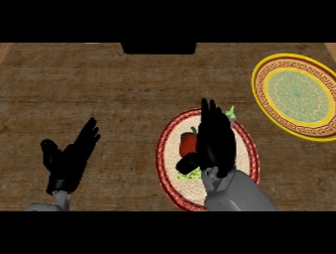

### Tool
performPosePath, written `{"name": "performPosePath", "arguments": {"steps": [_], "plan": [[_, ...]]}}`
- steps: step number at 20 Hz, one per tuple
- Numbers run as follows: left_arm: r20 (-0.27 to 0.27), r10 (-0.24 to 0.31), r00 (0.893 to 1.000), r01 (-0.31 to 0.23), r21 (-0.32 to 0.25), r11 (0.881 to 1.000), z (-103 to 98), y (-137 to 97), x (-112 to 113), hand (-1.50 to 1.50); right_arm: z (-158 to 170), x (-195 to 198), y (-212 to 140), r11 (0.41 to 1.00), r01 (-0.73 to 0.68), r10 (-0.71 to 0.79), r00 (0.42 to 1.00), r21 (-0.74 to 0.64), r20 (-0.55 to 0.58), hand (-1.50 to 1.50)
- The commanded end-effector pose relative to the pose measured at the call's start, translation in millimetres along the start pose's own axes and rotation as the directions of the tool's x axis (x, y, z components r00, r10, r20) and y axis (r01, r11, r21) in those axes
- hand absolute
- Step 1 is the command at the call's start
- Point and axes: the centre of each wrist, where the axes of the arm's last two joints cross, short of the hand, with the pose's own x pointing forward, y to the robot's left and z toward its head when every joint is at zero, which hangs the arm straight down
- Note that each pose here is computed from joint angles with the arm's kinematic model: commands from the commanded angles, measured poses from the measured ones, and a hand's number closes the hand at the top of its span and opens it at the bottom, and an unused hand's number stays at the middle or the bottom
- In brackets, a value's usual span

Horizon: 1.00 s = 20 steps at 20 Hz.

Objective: Pick the bell pepper from the placemat and place it in the plate

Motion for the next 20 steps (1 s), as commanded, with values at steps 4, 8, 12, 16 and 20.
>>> {"name": "performPosePath", "arguments": {"steps": [4, 8, 12, 16, 20], "plan": [[-0.085, -0.004, 0.996, 0.005, 0.006, 1.000, -5, -1, -10, 0.00, -1, 0, 28, 0.999, -0.043, 0.038, 0.985, -0.024, -0.166, -1.50], [-0.084, 0.005, 0.996, -0.005, 0.000, 1.000, 8, 8, 8, 0.00, -19, -5, 25, 0.999, -0.047, 0.047, 0.984, 0.007, -0.174, -1.50], [-0.066, -0.011, 0.998, 0.012, 0.010, 1.000, -1, -1, -11, 0.00, -15, -4, 38, 0.998, -0.052, 0.057, 0.985, 0.036, -0.164, -1.50], [-0.058, 0.003, 0.998, -0.002, 0.011, 1.000, -6, 2, -2, 0.00, -33, 0, 39, 0.996, -0.071, 0.080, 0.978, 0.055, -0.190, -1.50], [-0.072, -0.009, 0.997, 0.009, 0.004, 1.000, 15, 16, -14, 0.00, -23, -5, 38, 0.978, -0.183, 0.193, 0.976, 0.103, -0.103, 1.50]]}}
